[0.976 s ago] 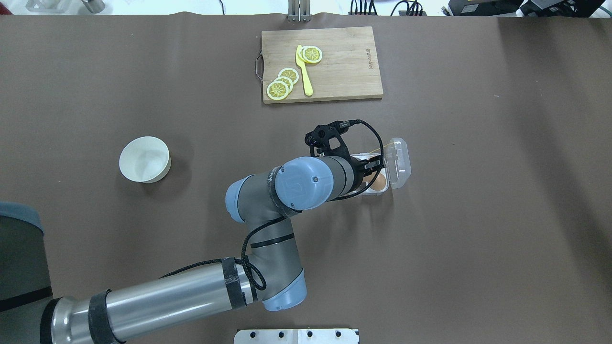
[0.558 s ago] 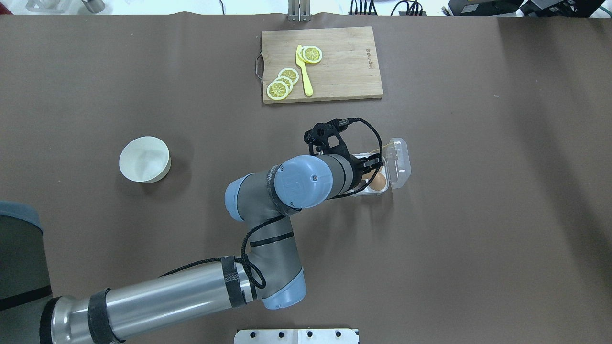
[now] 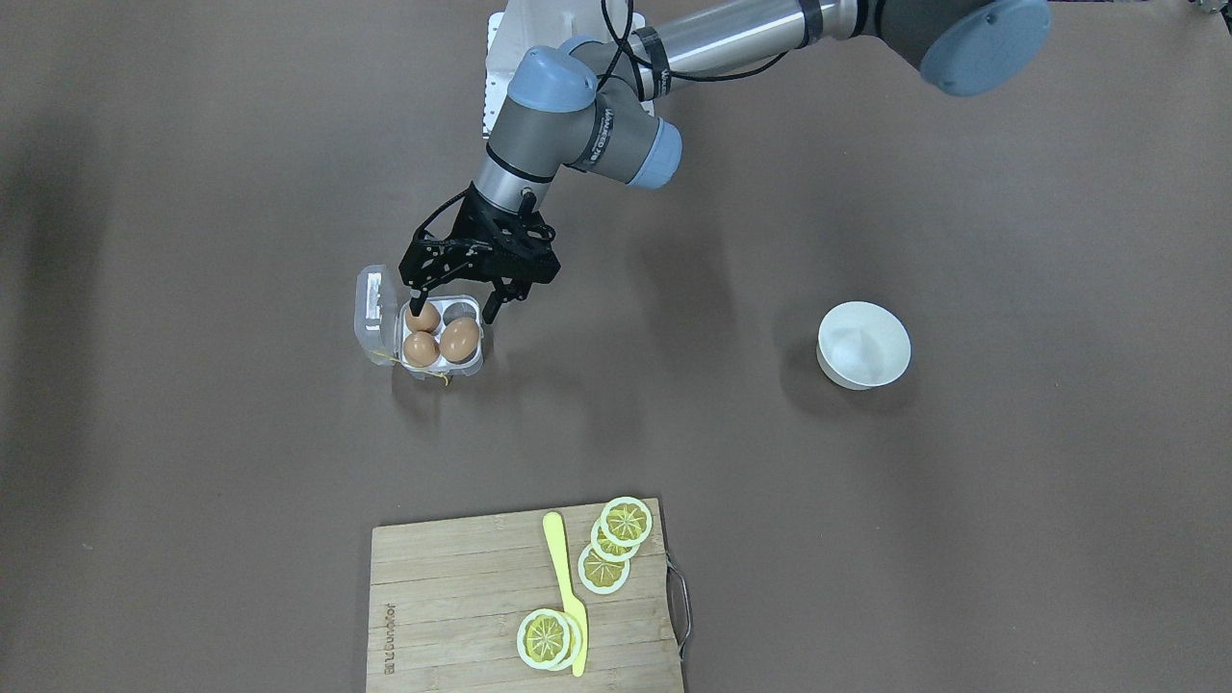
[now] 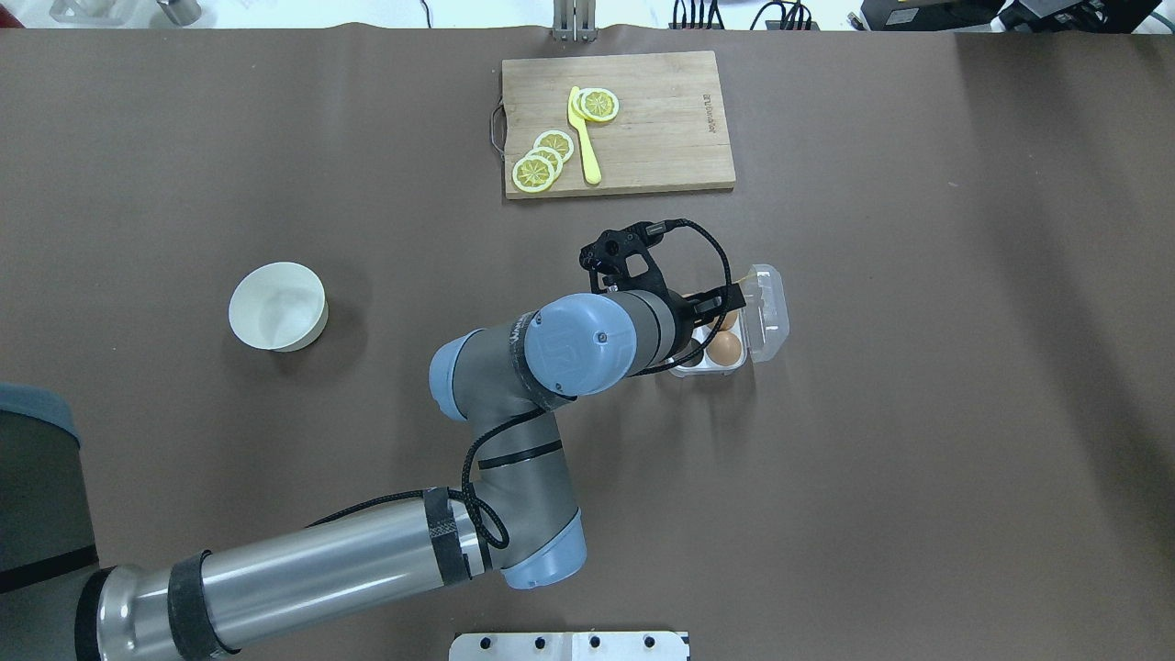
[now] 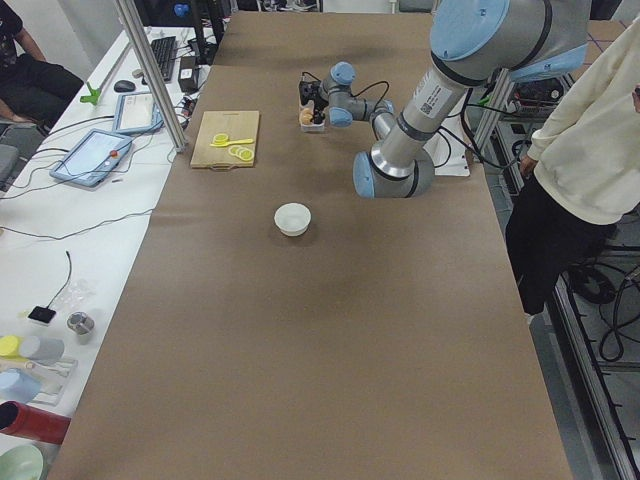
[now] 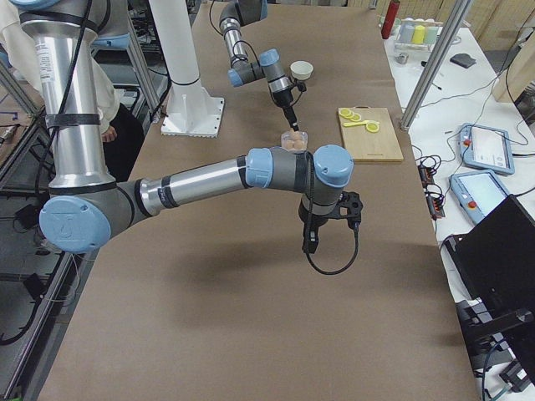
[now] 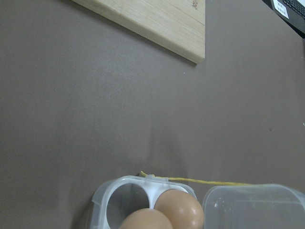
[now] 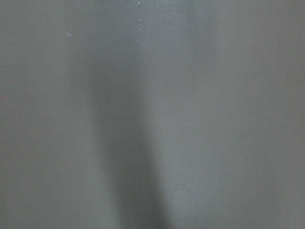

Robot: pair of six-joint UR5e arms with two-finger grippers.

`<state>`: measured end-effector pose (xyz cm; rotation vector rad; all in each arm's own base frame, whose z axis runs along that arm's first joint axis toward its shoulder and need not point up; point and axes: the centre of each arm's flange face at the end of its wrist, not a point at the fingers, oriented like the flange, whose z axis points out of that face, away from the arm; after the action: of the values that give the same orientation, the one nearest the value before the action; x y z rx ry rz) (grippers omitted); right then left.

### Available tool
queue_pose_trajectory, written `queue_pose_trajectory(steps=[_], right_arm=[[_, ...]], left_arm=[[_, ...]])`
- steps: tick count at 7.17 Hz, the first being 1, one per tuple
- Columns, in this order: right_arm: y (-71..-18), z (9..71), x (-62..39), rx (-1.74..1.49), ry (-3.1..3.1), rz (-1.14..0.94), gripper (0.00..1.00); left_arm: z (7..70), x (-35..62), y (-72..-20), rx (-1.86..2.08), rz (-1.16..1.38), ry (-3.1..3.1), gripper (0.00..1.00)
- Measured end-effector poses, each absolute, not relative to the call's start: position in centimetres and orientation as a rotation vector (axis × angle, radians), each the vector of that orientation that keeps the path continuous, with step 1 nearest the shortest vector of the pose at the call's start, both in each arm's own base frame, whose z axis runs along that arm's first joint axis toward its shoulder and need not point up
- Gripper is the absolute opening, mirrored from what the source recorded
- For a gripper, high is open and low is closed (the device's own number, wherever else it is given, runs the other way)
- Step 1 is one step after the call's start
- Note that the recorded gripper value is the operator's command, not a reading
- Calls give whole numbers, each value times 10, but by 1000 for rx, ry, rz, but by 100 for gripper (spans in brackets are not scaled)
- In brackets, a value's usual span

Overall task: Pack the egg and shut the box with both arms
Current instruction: 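Lower the egg into the empty cup and open the left gripper, then withdraw the left gripper while the right gripper moves toward the egg box lid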

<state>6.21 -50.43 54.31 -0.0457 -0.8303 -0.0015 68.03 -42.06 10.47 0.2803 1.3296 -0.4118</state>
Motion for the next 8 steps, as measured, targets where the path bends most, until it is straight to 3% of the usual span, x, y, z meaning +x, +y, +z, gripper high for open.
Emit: queue_pose_trajectory(steps=[5,8], right_arm=[[-509,533,50,-32,-865,-27,100],[-517,514,9,-21,-894,-31,100]], left_arm=[[105,652,-459,286,-438,1291,98],[101,557,-491,248,-360,1107,98]])
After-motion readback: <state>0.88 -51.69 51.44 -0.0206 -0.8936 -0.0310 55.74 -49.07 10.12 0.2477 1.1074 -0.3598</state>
